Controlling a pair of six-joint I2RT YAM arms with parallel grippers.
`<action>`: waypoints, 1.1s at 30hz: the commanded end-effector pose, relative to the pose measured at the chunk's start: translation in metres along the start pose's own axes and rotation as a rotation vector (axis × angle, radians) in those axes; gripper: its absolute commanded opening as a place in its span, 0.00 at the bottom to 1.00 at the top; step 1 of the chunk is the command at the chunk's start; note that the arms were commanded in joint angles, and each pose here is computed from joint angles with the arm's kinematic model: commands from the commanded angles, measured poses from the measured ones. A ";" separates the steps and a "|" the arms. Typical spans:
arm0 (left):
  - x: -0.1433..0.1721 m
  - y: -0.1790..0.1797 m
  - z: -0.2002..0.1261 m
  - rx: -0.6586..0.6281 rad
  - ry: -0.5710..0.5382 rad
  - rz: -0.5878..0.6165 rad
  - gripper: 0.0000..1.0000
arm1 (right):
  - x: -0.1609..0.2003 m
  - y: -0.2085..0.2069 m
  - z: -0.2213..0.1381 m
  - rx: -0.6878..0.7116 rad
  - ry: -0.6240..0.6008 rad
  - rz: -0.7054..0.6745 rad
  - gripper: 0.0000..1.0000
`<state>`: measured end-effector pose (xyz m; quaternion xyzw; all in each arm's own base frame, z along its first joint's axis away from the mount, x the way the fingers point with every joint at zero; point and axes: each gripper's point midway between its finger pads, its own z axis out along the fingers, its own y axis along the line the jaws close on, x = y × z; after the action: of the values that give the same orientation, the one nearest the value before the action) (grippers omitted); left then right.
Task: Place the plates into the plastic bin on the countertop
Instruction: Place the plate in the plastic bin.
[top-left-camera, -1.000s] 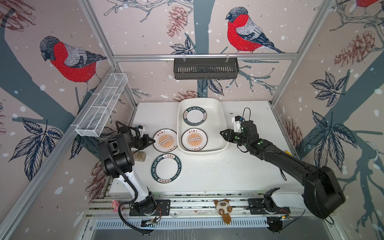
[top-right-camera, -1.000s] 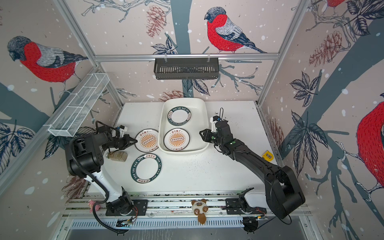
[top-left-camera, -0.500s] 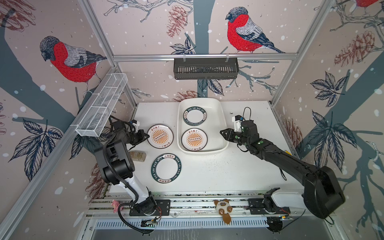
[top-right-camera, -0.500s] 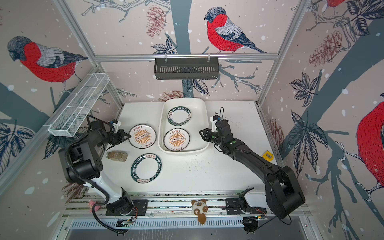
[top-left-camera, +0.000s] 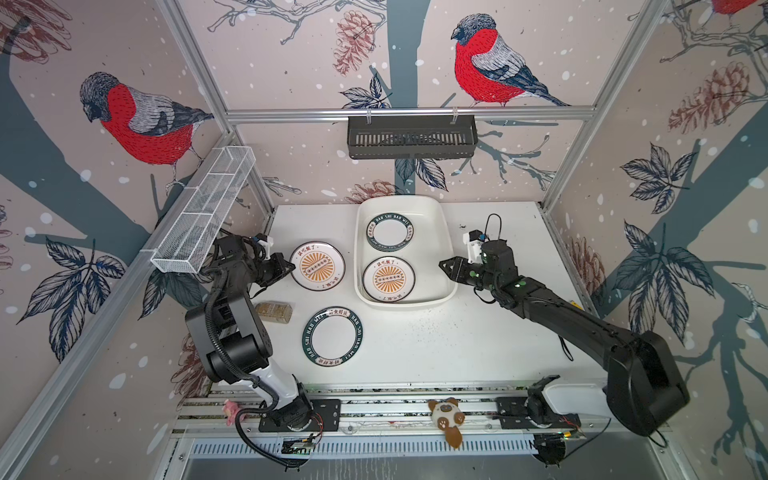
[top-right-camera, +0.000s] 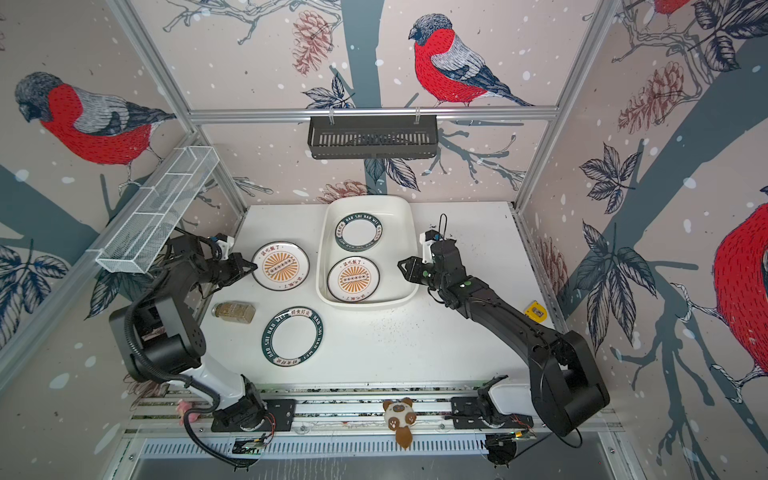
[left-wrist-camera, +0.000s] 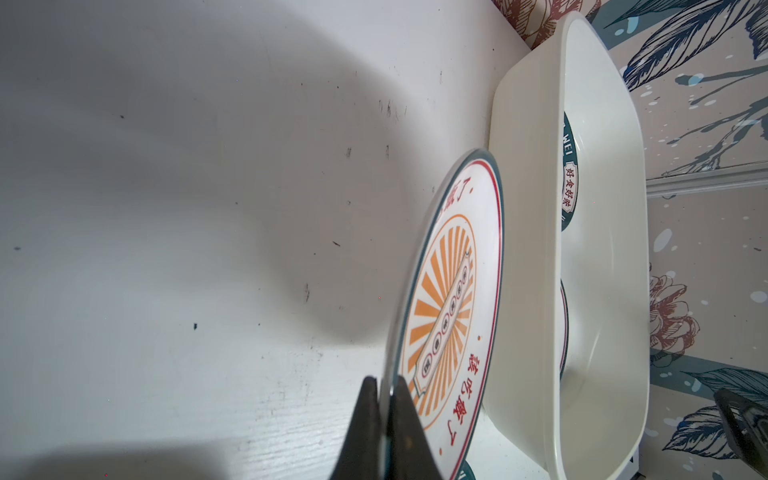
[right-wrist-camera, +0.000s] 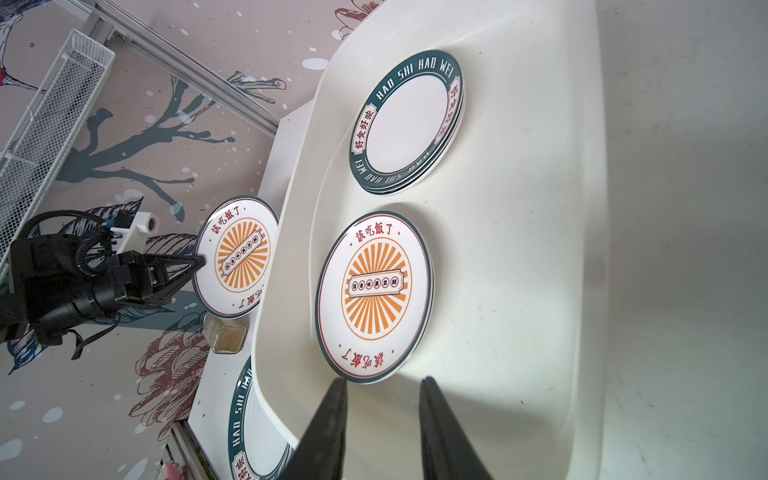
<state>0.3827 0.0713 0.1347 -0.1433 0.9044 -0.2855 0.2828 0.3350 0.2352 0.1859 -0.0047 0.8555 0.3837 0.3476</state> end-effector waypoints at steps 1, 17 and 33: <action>-0.038 -0.019 -0.022 0.005 -0.140 0.075 0.00 | -0.004 0.007 0.001 -0.028 -0.009 -0.015 0.32; -0.078 -0.055 -0.072 -0.019 -0.311 0.123 0.00 | -0.005 0.008 0.002 -0.038 -0.007 -0.023 0.32; -0.066 -0.041 -0.055 -0.053 -0.306 0.146 0.00 | -0.005 0.006 0.001 -0.034 -0.002 -0.020 0.32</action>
<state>0.3671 0.0721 0.1348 -0.2246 0.9042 -0.2767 0.2356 0.3349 0.2366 0.1833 -0.0089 0.8561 0.3882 0.3410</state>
